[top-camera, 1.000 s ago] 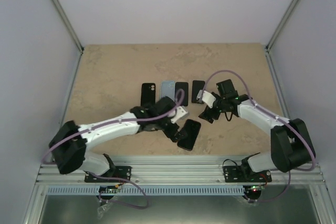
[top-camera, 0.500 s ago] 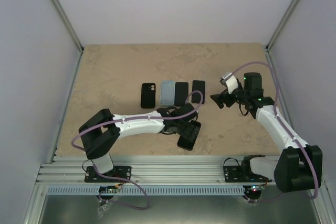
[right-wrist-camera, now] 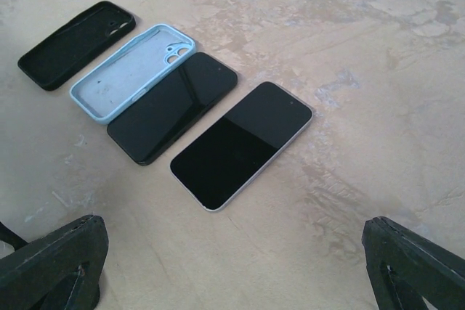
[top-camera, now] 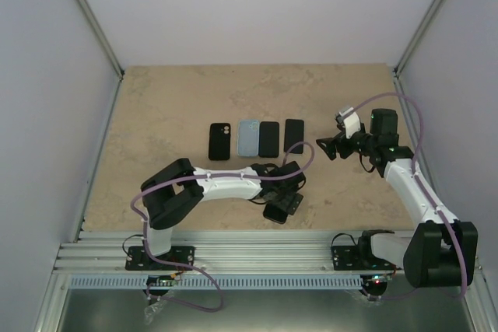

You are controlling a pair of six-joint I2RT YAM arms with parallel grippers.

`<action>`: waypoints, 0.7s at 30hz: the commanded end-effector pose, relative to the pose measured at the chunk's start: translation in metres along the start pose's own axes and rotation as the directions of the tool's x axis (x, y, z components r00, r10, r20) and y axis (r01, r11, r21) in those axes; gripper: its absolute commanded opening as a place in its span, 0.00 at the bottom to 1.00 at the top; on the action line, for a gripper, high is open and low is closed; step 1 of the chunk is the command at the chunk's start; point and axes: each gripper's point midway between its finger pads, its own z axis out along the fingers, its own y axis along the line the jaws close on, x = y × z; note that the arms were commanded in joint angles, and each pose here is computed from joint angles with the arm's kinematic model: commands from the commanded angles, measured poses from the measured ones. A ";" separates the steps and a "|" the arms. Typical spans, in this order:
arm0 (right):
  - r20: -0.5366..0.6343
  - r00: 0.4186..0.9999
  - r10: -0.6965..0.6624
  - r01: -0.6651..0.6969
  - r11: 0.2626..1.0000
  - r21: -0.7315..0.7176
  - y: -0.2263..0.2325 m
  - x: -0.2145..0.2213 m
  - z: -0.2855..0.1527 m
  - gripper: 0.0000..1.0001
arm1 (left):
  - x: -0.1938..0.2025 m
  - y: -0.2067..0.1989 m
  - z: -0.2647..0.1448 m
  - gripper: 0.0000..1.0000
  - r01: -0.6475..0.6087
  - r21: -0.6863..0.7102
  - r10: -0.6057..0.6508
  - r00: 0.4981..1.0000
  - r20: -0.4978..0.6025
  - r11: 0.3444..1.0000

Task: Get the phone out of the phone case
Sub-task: Pick up the phone at the center of the board.

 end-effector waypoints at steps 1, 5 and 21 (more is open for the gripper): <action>0.035 0.999 0.002 -0.001 1.000 -0.025 0.004 -0.004 -0.003 0.98 | 0.009 -0.016 0.005 0.99 -0.032 -0.024 0.032 0.999 -0.014 0.999; 0.038 0.999 0.003 -0.002 0.999 -0.035 0.006 -0.005 -0.003 0.98 | 0.017 -0.016 0.017 0.97 -0.058 -0.094 0.055 0.998 -0.031 0.994; 0.055 0.998 0.026 -0.023 0.999 -0.047 0.008 -0.008 -0.005 0.98 | -0.017 -0.003 0.008 0.68 -0.103 -0.234 0.118 0.992 0.053 0.967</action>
